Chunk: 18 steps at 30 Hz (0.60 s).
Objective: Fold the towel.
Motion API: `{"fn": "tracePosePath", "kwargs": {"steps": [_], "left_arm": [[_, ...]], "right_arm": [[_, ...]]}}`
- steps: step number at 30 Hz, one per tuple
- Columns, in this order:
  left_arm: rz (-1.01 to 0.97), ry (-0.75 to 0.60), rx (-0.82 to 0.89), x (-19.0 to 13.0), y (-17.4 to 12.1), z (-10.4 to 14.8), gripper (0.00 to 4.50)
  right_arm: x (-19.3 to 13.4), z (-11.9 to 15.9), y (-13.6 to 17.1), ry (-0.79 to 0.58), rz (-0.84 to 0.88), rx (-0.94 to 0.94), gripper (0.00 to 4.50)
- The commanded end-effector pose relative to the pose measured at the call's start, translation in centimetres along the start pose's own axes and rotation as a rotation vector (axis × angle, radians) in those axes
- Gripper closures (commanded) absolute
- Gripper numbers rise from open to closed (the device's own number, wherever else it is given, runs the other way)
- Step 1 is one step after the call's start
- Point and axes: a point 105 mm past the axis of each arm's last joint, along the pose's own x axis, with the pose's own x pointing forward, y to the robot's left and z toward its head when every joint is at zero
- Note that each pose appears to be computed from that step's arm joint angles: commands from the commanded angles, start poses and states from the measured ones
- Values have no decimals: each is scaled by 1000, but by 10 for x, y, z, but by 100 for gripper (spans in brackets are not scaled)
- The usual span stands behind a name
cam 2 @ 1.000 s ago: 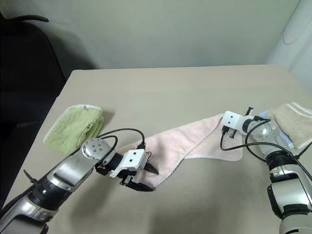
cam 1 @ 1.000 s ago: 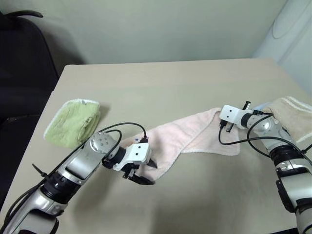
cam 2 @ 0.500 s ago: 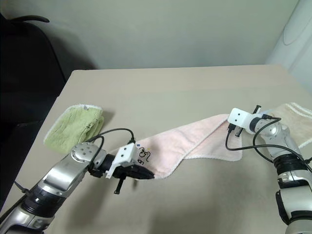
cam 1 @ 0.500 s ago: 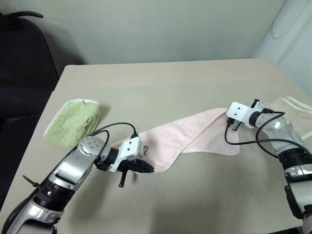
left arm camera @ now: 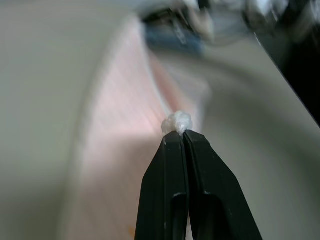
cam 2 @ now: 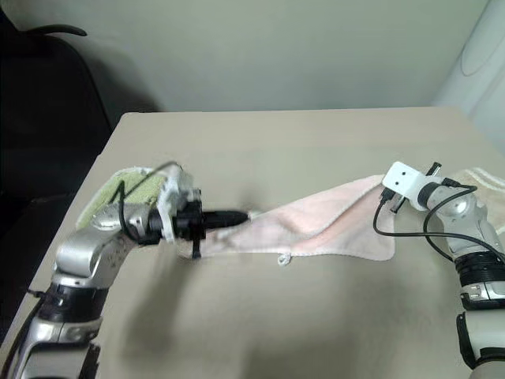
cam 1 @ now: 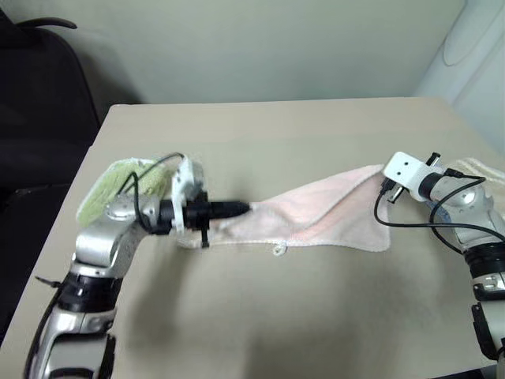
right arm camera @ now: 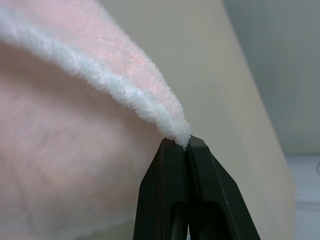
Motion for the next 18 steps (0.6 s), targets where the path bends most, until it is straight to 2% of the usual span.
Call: {"fn": "tracePosePath", "kwargs": {"steps": [1,5,10,13,16,18], "left_arm": [[168,-228,23,-11,31,63,448],[303,-421,3,-16,64,114,448],[355,-522,18,-20,81,153,448],[324,-510,50,-26,76,158,448],[280,-431,93,-34,63,146,448],[218,-361,90,-42,46,129,448]], "right_arm": [[-23,10,-47,-35,-133,9,450],[-37,15,-80,-43,-217,16,450],[-56,29,-118,-82,-297,22,450],[-73,35,-129,-114,-297,27,450],[-92,39,-130,-159,-259,82,450],[-101,37,-115,-159,-162,99,450]]}}
